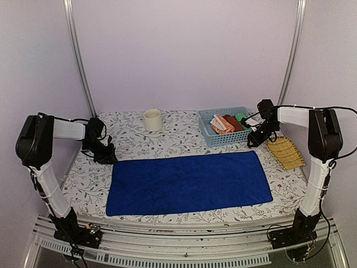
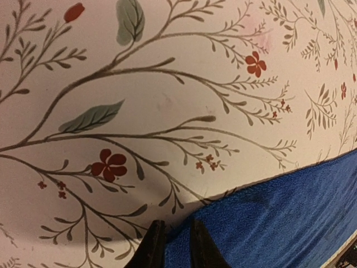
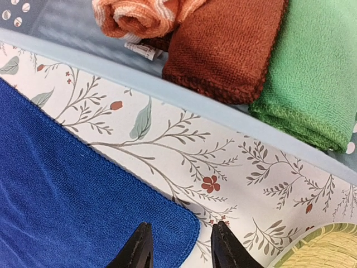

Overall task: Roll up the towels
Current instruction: Pick up the towel from the center of the board.

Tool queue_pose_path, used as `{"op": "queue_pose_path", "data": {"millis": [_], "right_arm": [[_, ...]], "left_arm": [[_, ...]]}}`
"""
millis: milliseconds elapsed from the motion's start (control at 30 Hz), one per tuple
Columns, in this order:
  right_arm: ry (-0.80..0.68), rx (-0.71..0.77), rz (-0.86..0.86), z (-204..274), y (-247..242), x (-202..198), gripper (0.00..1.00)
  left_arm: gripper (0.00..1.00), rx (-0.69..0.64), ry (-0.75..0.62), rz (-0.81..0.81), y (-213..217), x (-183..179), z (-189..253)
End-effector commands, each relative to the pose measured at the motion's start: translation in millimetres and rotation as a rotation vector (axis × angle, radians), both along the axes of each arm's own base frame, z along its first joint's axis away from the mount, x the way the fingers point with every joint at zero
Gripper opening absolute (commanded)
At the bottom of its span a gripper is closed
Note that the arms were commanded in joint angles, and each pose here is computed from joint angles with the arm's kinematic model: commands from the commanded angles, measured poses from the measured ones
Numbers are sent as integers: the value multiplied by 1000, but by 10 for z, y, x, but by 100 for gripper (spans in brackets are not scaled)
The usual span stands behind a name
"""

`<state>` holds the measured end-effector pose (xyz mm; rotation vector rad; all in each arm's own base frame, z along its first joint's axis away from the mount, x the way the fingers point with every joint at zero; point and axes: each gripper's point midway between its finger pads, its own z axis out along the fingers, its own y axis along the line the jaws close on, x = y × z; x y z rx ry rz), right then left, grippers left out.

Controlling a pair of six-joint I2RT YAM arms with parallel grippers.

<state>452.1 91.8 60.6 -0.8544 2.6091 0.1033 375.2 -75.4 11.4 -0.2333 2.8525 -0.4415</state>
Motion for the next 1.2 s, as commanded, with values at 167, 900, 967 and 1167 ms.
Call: {"op": "queue_pose_path", "data": {"millis": [167, 900, 967, 1167], "right_arm": [[42, 42, -50, -75, -93, -43, 40], [103, -23, -60, -482, -192, -11, 41], [105, -18, -60, -479, -186, -19, 38], [109, -5, -62, -431, -217, -48, 23]], "left_arm": [[0, 24, 36, -24, 45, -163, -71], [0, 19, -34, -32, 36, -94, 75], [0, 20, -36, -33, 34, -88, 85], [0, 24, -43, -37, 39, -75, 116]]}}
